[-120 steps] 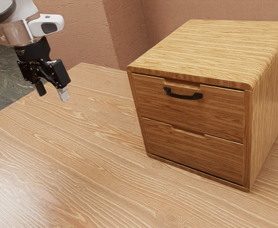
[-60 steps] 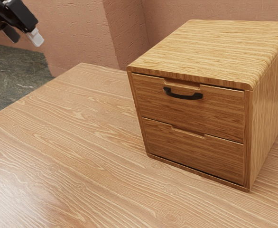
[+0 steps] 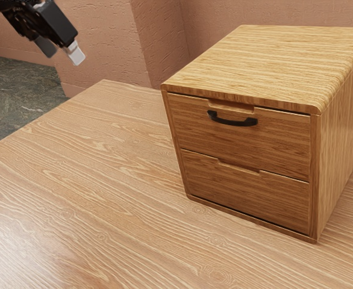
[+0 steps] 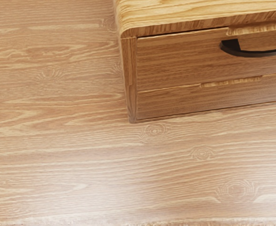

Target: Pull the drawer handle with one arm to open the drawer

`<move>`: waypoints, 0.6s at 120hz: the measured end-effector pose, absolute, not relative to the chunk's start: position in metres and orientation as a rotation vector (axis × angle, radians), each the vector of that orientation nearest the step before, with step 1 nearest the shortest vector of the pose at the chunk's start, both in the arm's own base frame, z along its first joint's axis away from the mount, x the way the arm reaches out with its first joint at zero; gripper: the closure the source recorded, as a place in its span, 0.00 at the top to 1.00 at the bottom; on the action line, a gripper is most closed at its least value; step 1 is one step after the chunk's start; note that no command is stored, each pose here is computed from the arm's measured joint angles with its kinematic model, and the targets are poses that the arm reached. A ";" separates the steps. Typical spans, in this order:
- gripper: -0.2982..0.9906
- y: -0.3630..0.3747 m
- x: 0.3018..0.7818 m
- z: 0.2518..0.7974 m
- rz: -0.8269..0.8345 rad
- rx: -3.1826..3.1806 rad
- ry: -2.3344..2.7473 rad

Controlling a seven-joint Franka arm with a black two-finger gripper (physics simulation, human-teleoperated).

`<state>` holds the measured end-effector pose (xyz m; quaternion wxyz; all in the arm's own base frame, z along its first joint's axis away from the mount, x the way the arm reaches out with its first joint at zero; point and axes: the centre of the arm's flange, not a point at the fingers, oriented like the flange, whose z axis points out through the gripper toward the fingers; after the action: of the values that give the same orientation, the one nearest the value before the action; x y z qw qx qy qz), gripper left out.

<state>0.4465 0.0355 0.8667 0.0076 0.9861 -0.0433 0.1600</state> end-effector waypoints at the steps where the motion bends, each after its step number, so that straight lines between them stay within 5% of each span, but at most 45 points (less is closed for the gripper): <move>1: 0.77 0.036 0.447 0.866 0.496 3.084 -0.134; 14: 0.77 0.042 0.442 0.857 0.421 3.107 -0.108; 34: 0.77 -0.061 0.307 0.726 0.174 3.255 -0.326; 50: 0.77 -0.060 0.335 0.682 0.169 3.247 -0.352; 72: 0.77 -0.120 0.360 0.664 0.484 3.179 -0.908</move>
<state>0.3597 -0.1197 0.6642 -0.0999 0.9466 -0.2705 0.1441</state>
